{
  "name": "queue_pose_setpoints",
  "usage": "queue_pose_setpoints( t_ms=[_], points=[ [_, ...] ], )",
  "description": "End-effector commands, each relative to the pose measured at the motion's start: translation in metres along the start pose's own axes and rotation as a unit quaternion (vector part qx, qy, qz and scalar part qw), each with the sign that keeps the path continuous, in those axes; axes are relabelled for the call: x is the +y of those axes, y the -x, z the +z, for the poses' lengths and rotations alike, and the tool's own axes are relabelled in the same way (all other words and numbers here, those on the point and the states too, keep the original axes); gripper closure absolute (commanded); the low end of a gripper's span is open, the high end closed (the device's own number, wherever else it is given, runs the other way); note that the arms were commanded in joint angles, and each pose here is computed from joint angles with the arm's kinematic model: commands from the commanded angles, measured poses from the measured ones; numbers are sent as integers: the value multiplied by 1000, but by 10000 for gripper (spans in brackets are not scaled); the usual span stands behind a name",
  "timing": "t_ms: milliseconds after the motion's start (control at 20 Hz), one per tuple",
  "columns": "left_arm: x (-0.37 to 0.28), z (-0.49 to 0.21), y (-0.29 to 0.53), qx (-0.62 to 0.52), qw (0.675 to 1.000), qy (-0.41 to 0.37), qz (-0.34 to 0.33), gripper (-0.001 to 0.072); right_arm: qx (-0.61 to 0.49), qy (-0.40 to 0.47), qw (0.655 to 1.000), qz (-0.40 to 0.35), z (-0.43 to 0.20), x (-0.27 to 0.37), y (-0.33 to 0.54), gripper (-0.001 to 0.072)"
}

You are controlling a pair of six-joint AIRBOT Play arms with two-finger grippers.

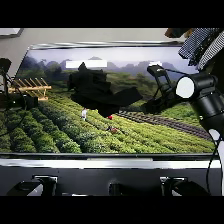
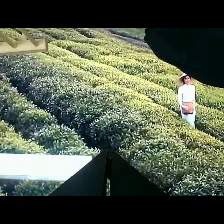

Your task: Fold the clothes and pants, and hang the long-sleeved shirts on hangers.

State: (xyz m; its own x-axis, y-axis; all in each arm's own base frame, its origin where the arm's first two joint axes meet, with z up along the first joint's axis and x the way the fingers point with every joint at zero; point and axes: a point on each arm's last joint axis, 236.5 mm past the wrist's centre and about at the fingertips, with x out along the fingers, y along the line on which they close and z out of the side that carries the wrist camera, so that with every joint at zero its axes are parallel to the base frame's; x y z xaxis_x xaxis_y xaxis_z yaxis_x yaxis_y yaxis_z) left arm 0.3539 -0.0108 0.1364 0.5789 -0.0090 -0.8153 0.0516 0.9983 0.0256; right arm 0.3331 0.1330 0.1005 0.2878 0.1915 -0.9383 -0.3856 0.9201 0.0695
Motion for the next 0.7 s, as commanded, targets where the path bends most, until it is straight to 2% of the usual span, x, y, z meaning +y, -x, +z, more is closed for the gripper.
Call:
queue_pose_setpoints(
  t_ms=[0, 100, 150, 250, 300, 350, 550, 600, 650],
  points=[
    [0, 0, 0, 0, 1000, 0, 0, 683, 1, 0, 1000, 0, 0, 0, 0, 673],
    [0, 4, -1, -9, 1000, 0, 0, 655, 1, 0, 1000, 0, 0, 0, 0, 673],
    [1, 8, -2, -15, 1000, 0, 1, 547, 1, 0, 1000, 0, 0, 0, 0, 673],
    [1, 10, -6, -17, 1000, 0, 1, 150, 1, 0, 1000, 0, 0, 0, 0, 673],
    [0, 10, -9, -15, 1000, 0, 1, 14, 0, 0, 1000, 0, 0, 0, 0, 673],
    [0, 8, -13, -9, 1000, 3, 0, -8, -7, 0, 1000, 1, 3, 1, 0, 673],
    [7, -14, -47, 45, 996, 78, 5, -8, -39, -6, 999, 14, 19, 7, 0, 671],
    [8, -20, -57, 58, 994, 94, 2, -8, -48, -9, 999, 15, 24, 7, -1, 609],
    [6, -27, -66, 70, 992, 109, -8, -8, -50, -39, 998, 16, 26, 6, -8, 347]
  ],
)
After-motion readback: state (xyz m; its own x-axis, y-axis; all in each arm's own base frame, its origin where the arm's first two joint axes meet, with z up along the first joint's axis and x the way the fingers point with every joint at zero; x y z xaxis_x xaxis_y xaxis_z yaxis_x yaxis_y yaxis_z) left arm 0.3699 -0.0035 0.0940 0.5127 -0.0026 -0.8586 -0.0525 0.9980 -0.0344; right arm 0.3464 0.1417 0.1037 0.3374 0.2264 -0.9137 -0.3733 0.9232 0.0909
